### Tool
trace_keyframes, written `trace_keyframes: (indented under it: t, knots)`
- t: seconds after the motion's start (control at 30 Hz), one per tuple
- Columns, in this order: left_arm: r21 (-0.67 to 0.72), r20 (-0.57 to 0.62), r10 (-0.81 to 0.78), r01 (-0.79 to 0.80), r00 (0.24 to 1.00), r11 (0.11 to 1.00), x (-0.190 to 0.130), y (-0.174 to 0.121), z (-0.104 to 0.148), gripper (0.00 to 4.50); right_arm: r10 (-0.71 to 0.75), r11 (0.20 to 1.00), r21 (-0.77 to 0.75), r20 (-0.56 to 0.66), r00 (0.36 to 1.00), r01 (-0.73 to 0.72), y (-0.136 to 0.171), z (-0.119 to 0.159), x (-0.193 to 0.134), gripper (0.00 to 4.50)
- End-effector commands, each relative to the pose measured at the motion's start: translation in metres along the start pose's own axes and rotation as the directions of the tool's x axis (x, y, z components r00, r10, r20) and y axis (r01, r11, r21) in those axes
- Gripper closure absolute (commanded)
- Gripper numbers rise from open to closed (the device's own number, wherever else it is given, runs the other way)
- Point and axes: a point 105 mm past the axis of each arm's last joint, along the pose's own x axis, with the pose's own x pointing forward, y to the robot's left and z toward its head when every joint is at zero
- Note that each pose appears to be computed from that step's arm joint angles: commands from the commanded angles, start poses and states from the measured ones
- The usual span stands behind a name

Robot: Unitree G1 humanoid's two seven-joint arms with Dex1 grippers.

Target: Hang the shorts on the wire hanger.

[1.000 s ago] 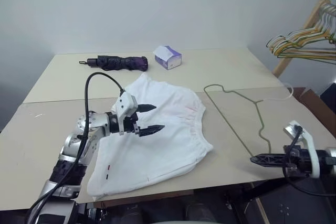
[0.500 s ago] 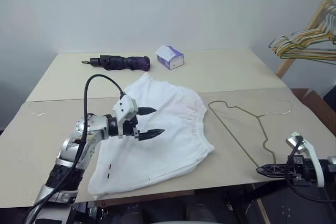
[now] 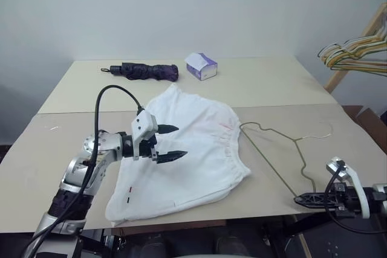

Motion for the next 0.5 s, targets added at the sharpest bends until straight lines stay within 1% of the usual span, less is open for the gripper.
trace_keyframes:
  t: [0.03,0.23,0.33,0.43,0.5]
  knots:
    - [0.039,0.016,0.005,-0.006,1.0,0.999,-0.001,-0.001,0.007,0.05,0.003,1.0,-0.028,0.024,1.0,-0.002,0.007,0.006,-0.011,4.5]
    - [0.035,0.011,0.004,-0.004,1.0,0.999,0.0,-0.005,0.004,0.05,0.034,0.999,-0.016,-0.028,0.999,-0.035,0.01,-0.005,-0.001,4.5]
    - [0.035,0.009,0.017,-0.017,1.0,0.999,-0.003,-0.004,0.004,0.05,0.067,0.997,-0.039,-0.036,0.997,-0.069,0.016,-0.003,0.005,4.5]
    - [0.038,0.004,0.033,-0.033,0.999,0.999,-0.005,-0.003,0.003,0.05,0.109,0.992,-0.069,-0.014,0.994,-0.11,0.022,0.002,0.004,4.5]
    - [0.039,0.0,0.038,-0.038,0.999,0.999,-0.006,-0.002,0.002,0.05,0.134,0.987,-0.082,-0.022,0.991,-0.135,0.026,0.001,0.004,4.5]
